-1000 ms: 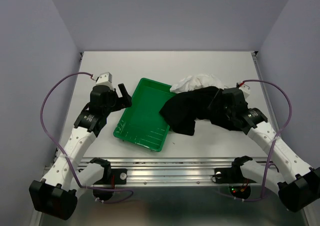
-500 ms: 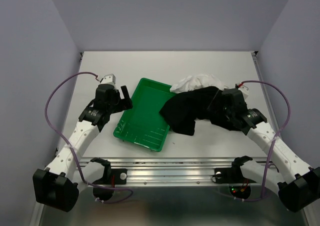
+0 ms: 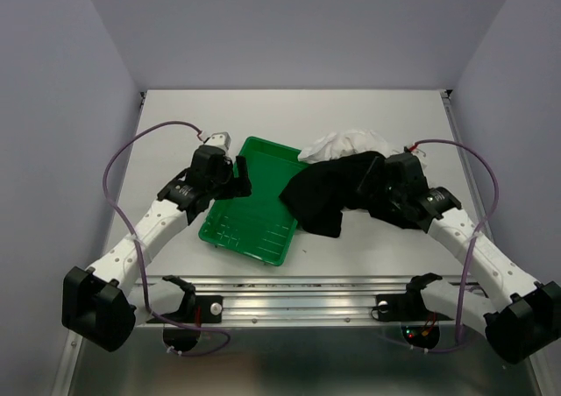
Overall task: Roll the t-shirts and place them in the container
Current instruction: Move the T-shirt to the center of the board, then move the bin to the corner of the board, then move the T-shirt to the center of the board.
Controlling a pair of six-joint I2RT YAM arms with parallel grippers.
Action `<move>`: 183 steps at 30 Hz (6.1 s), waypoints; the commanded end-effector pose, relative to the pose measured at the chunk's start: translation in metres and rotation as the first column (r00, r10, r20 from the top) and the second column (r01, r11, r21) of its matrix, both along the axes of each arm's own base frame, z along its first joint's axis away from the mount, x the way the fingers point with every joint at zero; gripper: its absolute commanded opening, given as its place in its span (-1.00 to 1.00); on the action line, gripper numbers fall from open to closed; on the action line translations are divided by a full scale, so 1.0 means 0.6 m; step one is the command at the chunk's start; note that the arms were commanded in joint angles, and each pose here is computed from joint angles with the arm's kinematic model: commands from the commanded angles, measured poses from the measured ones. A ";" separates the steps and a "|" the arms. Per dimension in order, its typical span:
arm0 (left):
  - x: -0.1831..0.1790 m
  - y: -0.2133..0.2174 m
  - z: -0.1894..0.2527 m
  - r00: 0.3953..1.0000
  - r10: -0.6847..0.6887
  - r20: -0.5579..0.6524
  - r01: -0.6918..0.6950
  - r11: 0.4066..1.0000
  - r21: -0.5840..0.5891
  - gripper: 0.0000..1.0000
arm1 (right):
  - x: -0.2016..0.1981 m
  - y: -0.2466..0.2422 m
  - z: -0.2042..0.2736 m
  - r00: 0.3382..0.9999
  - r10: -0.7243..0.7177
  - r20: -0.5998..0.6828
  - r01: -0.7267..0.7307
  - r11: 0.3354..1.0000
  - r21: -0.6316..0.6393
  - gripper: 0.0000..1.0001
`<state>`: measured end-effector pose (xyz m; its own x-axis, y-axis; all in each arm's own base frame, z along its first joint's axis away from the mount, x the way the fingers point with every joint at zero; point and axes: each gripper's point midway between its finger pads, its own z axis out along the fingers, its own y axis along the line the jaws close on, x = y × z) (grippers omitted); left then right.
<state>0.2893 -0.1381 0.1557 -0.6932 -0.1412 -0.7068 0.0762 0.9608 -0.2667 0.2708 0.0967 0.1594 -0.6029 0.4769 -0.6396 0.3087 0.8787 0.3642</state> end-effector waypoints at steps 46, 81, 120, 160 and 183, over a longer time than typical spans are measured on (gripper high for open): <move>-0.164 -0.325 0.035 0.833 -0.553 -0.013 0.541 0.820 -0.189 -0.04 | 0.042 -0.166 0.101 0.918 -0.365 0.153 0.382 0.919 -0.099 -0.99; 0.165 -0.130 -0.103 0.983 -0.061 -0.173 0.096 0.974 0.204 -0.10 | 0.026 -0.142 0.098 0.942 -0.306 0.139 0.313 0.949 -0.027 -0.99; 0.175 -0.134 0.135 0.990 -0.131 0.057 0.131 0.991 -0.007 0.08 | 0.018 0.264 0.002 0.900 0.434 -0.030 -0.430 0.898 0.087 -0.98; -0.087 -0.374 0.004 0.849 -0.513 -0.129 0.466 0.841 -0.277 0.75 | 0.464 -0.003 -0.122 0.971 0.114 -0.210 -0.189 0.903 -0.385 -0.83; -0.085 -0.406 -0.093 0.818 -0.526 -0.233 0.480 0.847 -0.230 0.70 | 0.629 -0.372 0.055 0.915 -0.341 0.216 0.378 0.912 -0.162 -0.64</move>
